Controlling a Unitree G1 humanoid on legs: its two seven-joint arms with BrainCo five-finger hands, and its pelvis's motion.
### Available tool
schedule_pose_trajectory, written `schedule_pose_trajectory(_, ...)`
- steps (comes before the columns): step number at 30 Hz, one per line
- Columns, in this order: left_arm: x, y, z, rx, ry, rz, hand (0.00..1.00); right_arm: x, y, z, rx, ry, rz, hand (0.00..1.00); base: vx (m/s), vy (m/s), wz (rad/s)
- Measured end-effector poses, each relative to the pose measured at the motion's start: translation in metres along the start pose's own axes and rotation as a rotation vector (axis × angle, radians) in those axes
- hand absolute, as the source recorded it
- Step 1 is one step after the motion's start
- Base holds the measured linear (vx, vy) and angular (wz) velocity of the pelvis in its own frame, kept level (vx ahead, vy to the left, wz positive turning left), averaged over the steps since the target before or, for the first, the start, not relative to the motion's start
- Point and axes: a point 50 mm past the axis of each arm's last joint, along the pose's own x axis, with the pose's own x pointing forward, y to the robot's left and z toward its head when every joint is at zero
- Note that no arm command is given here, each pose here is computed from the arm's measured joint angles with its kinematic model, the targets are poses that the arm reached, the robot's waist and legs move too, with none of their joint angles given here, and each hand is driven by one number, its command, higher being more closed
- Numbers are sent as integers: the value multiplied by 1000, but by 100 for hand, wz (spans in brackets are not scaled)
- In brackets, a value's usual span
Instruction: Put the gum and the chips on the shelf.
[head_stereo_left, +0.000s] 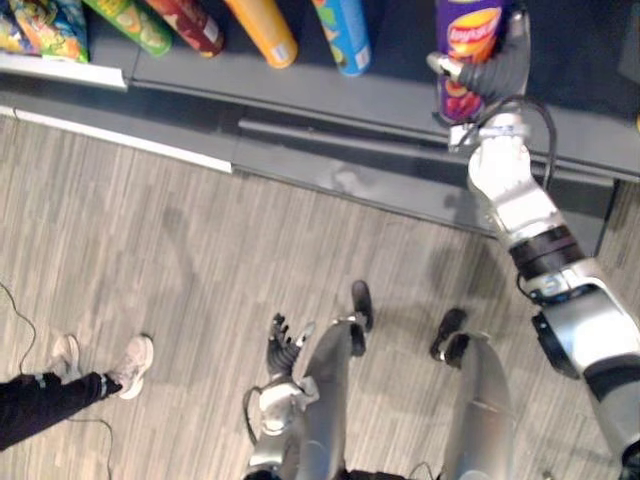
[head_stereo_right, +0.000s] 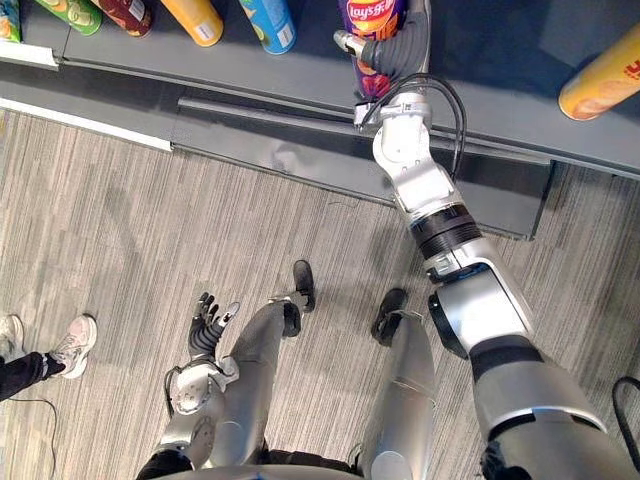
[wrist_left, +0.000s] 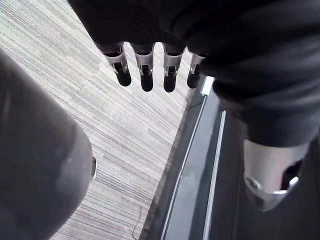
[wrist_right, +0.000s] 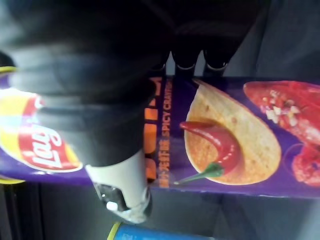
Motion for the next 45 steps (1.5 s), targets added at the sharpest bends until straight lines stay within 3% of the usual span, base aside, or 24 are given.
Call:
schedule_pose_trajectory(39,2,-8,10,-48,-79,8,0,31,-38,29,-90,-185,-166,100,7,-58,0)
schedule_pose_trajectory(40,2,-8,11,-48,-79,7,0,32,-39,29,-95,-188,-167,0,1,-59,1)
schedule_pose_trajectory(45,2,-8,11,-48,-79,5,0,32,-45,21,-135,-152,-174,0,5,-59,-1)
